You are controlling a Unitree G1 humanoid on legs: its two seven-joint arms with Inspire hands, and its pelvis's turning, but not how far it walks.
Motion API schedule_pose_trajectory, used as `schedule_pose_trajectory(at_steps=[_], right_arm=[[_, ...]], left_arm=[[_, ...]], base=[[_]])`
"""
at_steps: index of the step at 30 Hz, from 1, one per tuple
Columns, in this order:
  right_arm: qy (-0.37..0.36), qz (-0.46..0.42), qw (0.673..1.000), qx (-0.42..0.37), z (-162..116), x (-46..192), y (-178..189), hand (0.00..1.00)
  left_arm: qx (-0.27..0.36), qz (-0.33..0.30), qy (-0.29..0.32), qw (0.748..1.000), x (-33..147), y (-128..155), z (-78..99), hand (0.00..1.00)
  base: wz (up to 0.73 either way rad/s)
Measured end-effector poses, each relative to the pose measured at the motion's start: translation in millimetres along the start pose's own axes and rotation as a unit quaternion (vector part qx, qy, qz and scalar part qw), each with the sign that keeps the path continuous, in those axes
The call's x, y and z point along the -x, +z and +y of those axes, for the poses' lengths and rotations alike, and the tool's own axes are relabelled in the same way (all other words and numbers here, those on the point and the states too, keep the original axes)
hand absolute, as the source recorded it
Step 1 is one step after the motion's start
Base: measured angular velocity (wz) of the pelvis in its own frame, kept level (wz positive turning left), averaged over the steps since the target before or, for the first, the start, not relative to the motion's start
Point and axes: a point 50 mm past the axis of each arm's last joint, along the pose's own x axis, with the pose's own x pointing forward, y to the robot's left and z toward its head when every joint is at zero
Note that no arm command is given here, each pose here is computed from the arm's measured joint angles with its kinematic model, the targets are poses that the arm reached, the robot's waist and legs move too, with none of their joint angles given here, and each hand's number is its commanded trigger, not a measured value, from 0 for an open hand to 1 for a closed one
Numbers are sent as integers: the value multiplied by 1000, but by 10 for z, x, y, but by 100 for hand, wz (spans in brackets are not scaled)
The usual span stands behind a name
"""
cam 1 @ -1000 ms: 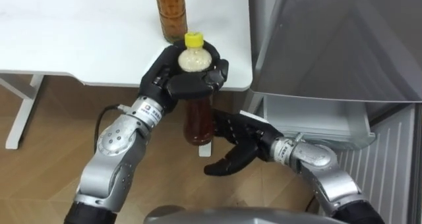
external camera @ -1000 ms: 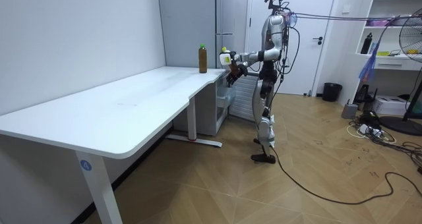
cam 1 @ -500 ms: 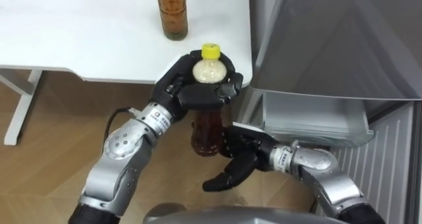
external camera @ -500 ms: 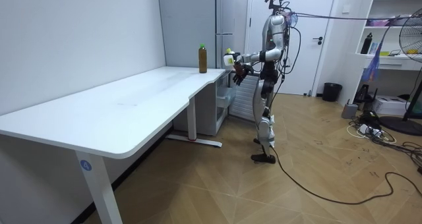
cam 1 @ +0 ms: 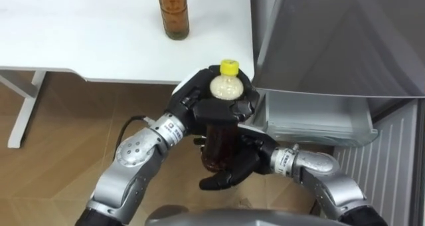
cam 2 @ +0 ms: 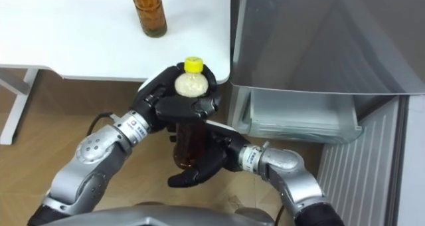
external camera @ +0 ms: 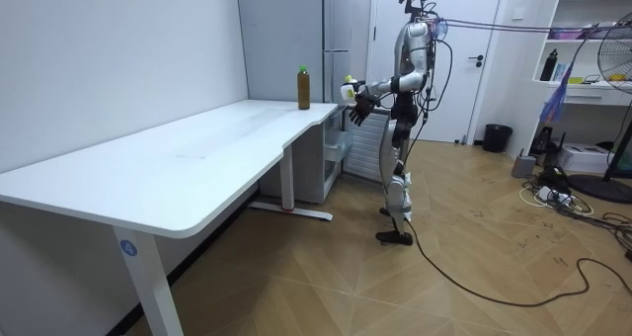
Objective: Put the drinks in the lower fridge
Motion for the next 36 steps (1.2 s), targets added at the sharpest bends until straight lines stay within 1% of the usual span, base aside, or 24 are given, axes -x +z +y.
schedule_pose_trajectory(at_steps=[7,8,9,10,11,12,23,36], right_arm=[[4,-3,1000,-16,7,22,-24,0],[5,-6,1000,-21,11,20,-23,9],[5,-8,1000,-25,15,18,-24,50],[4,-11,1000,-29,18,14,-23,87],[5,-14,999,-33,21,13,-20,97],[5,-18,999,-38,22,12,-16,100],[8,-25,998,-50,31,8,-17,100],[13,-31,998,-44,44,-1,-7,100]], left_arm=[[-2,16,-14,1000,5,-64,-29,100],[-2,17,-16,1000,7,-65,-28,100],[-3,18,-18,1000,12,-67,-26,100],[-4,19,-19,1000,14,-68,-24,100],[-5,19,-20,1000,15,-68,-24,100],[-5,20,-22,1000,17,-69,-23,100],[-7,25,-29,999,28,-81,-28,100],[27,14,-16,999,25,-76,-15,100]], base=[[0],[-3],[-4],[-3],[0],[0],[-2],[0]])
